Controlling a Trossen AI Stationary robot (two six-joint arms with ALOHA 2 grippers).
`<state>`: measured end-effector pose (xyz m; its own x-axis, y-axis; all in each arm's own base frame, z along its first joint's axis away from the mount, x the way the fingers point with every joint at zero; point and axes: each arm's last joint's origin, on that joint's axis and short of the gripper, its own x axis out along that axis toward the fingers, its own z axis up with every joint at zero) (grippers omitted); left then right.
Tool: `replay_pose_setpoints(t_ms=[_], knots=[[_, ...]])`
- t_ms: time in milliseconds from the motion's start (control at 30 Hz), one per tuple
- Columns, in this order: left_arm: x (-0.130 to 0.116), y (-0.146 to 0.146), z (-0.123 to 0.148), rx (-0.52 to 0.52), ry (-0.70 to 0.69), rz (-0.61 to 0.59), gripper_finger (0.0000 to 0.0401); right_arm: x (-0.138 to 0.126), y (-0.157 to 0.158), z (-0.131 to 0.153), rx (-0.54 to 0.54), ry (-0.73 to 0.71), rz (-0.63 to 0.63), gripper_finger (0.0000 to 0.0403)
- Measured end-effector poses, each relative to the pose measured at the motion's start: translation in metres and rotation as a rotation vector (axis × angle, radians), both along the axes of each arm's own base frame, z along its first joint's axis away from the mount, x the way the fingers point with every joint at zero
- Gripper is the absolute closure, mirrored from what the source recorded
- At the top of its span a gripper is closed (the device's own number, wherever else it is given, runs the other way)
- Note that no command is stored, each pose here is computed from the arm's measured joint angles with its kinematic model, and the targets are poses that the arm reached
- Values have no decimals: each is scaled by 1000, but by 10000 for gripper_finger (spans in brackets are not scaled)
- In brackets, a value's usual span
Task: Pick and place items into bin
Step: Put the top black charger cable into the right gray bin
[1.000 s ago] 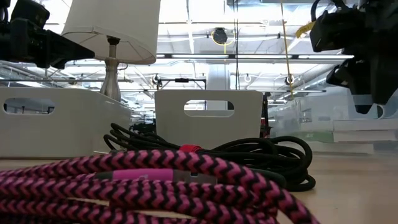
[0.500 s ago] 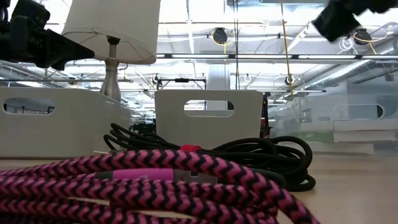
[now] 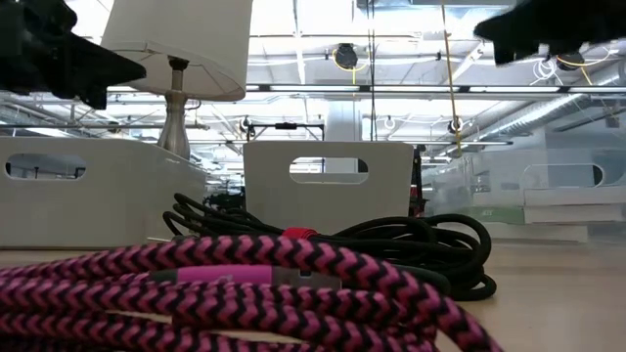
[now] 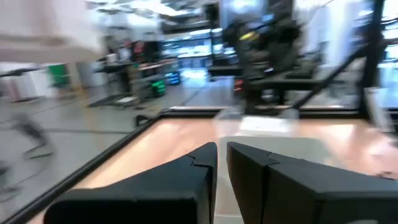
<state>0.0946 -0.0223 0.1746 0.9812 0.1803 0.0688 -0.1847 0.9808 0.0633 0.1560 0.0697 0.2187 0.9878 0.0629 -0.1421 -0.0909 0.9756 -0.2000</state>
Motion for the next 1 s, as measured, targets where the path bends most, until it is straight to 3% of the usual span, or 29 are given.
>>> replay_pose_setpoints(t_ms=[100, 233, 400, 533, 700, 867, 1000], knots=[[4, -4, 0, 6, 12, -53, 391, -6, -9, -16, 3, -79, -17, 390], [12, -11, 2, 25, 19, -81, 396, -16, -18, -30, -31, -159, -4, 401], [31, -24, 21, 60, 96, -94, 397, -23, -31, -34, -32, -164, -133, 401], [56, -44, 37, 143, 189, -125, 398, -26, -37, -34, -49, -153, -169, 402], [92, -82, 38, 234, 320, -199, 398, -26, -43, -32, -16, -172, -208, 402], [126, -125, 36, 257, 390, -259, 398, -26, -43, -34, -14, -152, -208, 402], [155, -150, 38, 247, 424, -218, 395, -26, -44, -34, -2, -152, -221, 401]])
